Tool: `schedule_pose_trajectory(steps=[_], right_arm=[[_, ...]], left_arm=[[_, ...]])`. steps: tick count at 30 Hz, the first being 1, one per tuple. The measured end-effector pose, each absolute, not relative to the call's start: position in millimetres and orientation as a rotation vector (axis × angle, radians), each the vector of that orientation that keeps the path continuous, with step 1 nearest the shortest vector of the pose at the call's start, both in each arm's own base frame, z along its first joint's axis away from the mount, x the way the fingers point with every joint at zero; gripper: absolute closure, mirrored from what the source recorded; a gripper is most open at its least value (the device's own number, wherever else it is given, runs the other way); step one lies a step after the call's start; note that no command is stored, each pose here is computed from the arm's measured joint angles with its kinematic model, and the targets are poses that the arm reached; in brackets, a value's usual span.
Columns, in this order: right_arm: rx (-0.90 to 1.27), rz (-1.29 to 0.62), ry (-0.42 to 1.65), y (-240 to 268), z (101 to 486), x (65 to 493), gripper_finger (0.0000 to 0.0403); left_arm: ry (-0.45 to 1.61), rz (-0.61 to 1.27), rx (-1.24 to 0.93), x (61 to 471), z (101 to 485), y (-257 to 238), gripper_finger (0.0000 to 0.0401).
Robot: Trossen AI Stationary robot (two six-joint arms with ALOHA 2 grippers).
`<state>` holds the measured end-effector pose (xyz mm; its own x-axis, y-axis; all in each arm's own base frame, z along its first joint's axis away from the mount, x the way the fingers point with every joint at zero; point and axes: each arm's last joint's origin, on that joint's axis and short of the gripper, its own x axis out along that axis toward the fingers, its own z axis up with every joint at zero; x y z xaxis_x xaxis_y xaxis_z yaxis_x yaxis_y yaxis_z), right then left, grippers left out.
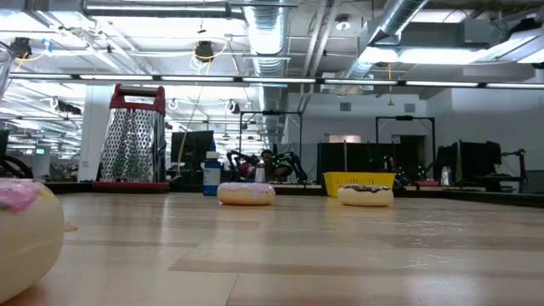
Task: Pick & Place Food Item
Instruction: Put the right blue food coloring bottle into the transparent bin, then put the blue food coloring bottle into the transparent bin
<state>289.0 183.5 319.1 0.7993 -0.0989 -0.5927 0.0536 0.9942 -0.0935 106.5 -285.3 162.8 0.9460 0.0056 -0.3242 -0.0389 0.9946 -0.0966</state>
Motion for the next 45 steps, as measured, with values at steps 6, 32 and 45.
schedule_pose_trajectory(steps=[6,32,45], right_arm=[[-0.074,-0.082,0.64,183,319,289,0.0187],[-0.105,-0.074,0.654,185,318,286,0.0187],[-0.161,-0.153,0.79,182,307,269,0.0187]], left_arm=[[0.329,0.023,-0.102,107,163,-285,0.0335],[0.219,0.102,0.062,150,240,-241,0.0307],[0.373,0.801,-0.078,242,261,-44,0.0255]])
